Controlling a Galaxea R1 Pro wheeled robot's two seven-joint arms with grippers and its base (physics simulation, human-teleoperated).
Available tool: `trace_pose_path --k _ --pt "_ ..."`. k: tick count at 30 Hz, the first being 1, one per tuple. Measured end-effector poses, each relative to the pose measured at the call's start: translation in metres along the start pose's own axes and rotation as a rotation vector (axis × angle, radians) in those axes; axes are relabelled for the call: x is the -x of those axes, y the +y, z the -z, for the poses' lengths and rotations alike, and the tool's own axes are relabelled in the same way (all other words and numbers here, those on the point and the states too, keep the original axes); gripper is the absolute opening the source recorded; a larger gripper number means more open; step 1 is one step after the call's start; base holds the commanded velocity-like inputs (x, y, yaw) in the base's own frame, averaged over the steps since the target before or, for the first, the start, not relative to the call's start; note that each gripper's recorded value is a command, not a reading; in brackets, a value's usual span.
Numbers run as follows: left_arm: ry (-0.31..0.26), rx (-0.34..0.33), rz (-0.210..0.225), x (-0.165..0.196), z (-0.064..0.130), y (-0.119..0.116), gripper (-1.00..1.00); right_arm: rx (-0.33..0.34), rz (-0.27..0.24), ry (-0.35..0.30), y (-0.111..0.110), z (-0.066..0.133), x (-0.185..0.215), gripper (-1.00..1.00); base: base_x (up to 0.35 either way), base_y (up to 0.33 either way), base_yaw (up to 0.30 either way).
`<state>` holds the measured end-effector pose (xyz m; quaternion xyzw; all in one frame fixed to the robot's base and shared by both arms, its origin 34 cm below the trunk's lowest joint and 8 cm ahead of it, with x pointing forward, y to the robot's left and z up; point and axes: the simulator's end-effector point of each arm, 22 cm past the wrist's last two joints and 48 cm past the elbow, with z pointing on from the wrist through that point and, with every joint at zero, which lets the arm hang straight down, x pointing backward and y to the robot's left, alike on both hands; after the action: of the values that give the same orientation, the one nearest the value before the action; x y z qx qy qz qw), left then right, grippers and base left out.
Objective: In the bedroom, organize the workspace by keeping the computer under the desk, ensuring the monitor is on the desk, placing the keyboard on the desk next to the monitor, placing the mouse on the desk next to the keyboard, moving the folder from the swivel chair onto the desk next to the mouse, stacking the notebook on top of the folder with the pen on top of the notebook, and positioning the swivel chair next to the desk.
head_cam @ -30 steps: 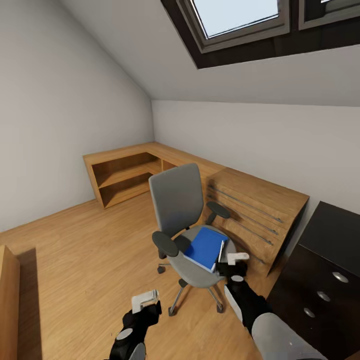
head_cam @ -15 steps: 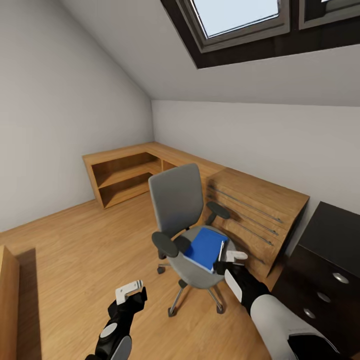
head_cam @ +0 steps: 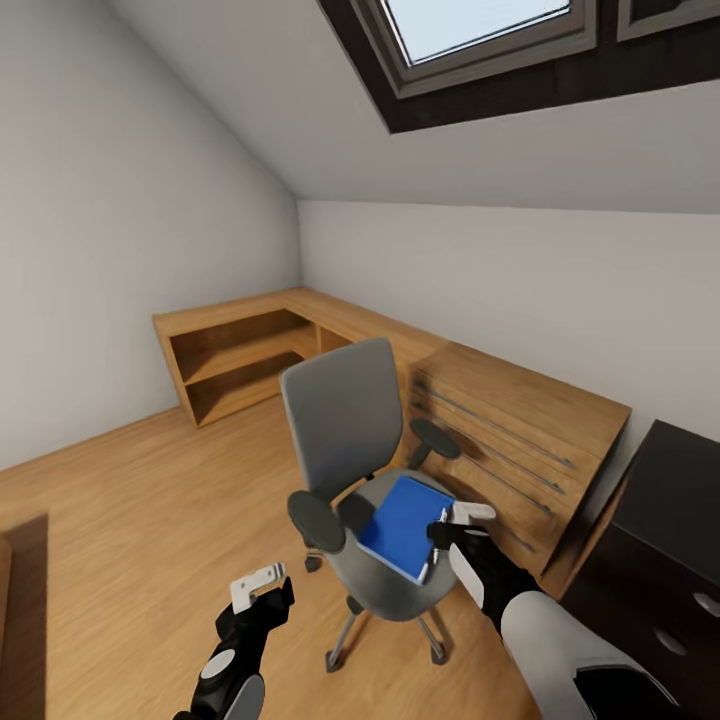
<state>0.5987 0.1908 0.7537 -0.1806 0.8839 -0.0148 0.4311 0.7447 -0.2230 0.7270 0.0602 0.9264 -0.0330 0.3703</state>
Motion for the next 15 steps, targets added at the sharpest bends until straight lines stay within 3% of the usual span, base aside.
trace_pose_path --k 7,15 --pt "-0.009 -0.001 0.005 0.003 0.0 0.0 1.0 0.0 -0.002 -0.016 0.0 0.0 0.004 1.0 0.251 -0.002 0.0" --pt "-0.137 -0.022 0.085 0.036 0.002 -0.005 1.0 -0.001 -0.002 -0.017 -0.001 -0.004 0.001 1.0 0.023 0.0 0.0"
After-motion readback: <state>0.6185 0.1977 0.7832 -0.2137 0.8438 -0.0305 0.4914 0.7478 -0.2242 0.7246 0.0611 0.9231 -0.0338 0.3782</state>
